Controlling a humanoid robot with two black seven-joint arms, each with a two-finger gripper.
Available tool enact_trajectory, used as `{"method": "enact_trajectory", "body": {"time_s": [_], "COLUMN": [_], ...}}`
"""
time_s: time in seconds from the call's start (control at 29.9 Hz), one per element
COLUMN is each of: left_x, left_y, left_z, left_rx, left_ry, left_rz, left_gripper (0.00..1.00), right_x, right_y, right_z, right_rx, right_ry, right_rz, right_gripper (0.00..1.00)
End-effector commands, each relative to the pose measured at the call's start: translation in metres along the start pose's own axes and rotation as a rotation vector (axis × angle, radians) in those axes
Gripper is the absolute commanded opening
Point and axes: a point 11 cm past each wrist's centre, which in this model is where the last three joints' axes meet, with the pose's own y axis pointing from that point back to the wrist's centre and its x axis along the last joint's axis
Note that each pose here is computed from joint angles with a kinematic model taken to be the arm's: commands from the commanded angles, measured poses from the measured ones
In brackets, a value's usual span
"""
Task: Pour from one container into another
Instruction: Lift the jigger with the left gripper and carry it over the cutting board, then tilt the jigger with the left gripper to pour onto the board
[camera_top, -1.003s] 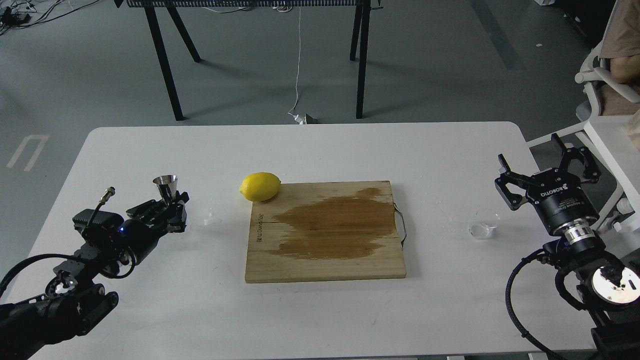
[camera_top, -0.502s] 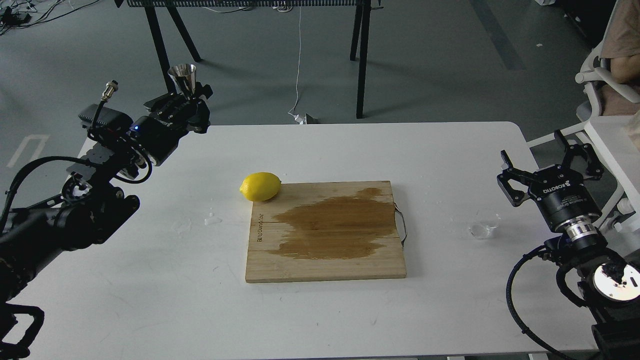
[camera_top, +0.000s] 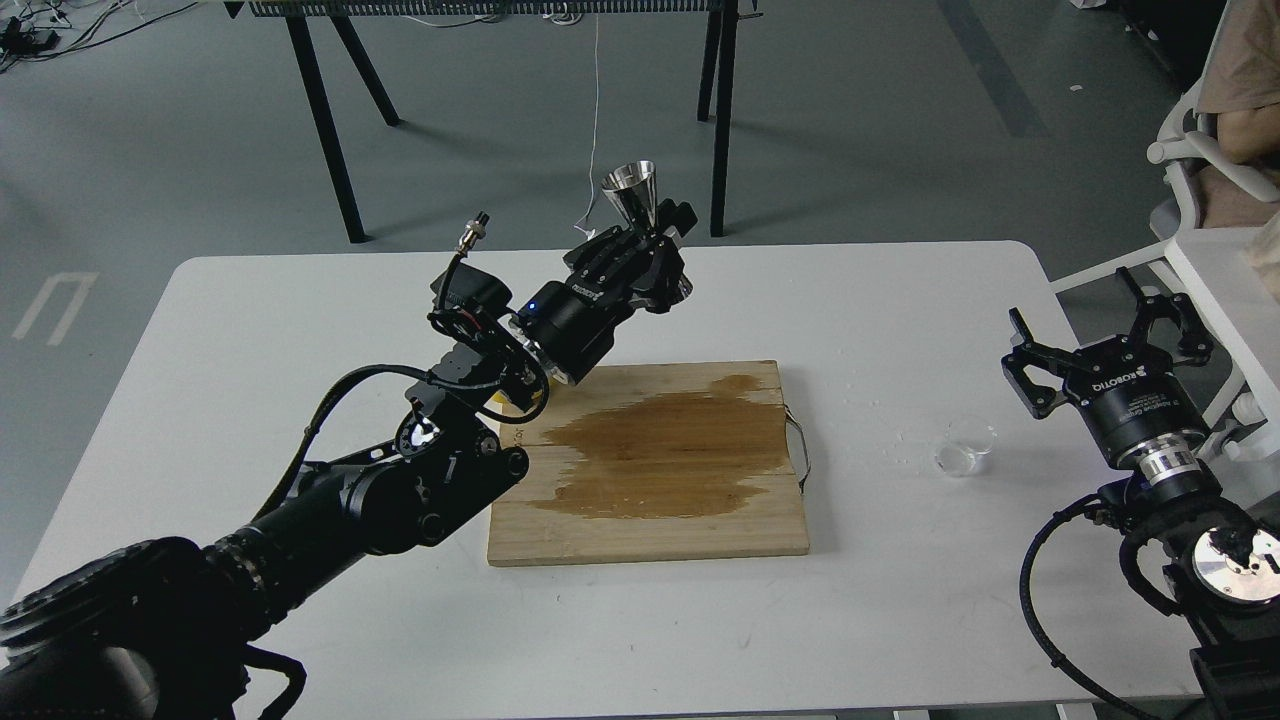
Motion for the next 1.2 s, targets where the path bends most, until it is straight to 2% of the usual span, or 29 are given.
{"method": "enact_trajectory", "body": {"time_s": [0.0, 0.37, 0.67, 0.9, 1.17], "left_x": [-0.021, -0.071, -0.074, -0.079, -0.089], "left_y": [0.018, 0.056, 0.059, 0.061, 0.069], "left_z": [-0.004, -0.003, -0.002, -0.001, -0.004], "left_rx": [0.032, 0.058, 0.057, 0.051, 0.053], "left_ry": [0.027, 0.051, 0.052, 0.05, 0.029], "left_rz": [-0.033, -0.158, -0.168, -0.184, -0.233], "left_gripper": [0.1, 0.1, 0.14, 0.23, 0.24], "right_x": [-0.001, 0.001, 0.0, 0.001, 0.001], "right_y": [-0.001, 0.001, 0.001, 0.001, 0.001], "right_z": [0.001, 0.001, 0.002, 0.002, 0.002], "right_rx": [-0.002, -0.006, -0.011, -0.009, -0.008], "right_ry": [0.0, 0.002, 0.003, 0.003, 0.003], "right_rz": [-0.002, 0.002, 0.002, 0.003, 0.003], "right_gripper": [0.99, 0.99, 0.99, 0.99, 0.99]}}
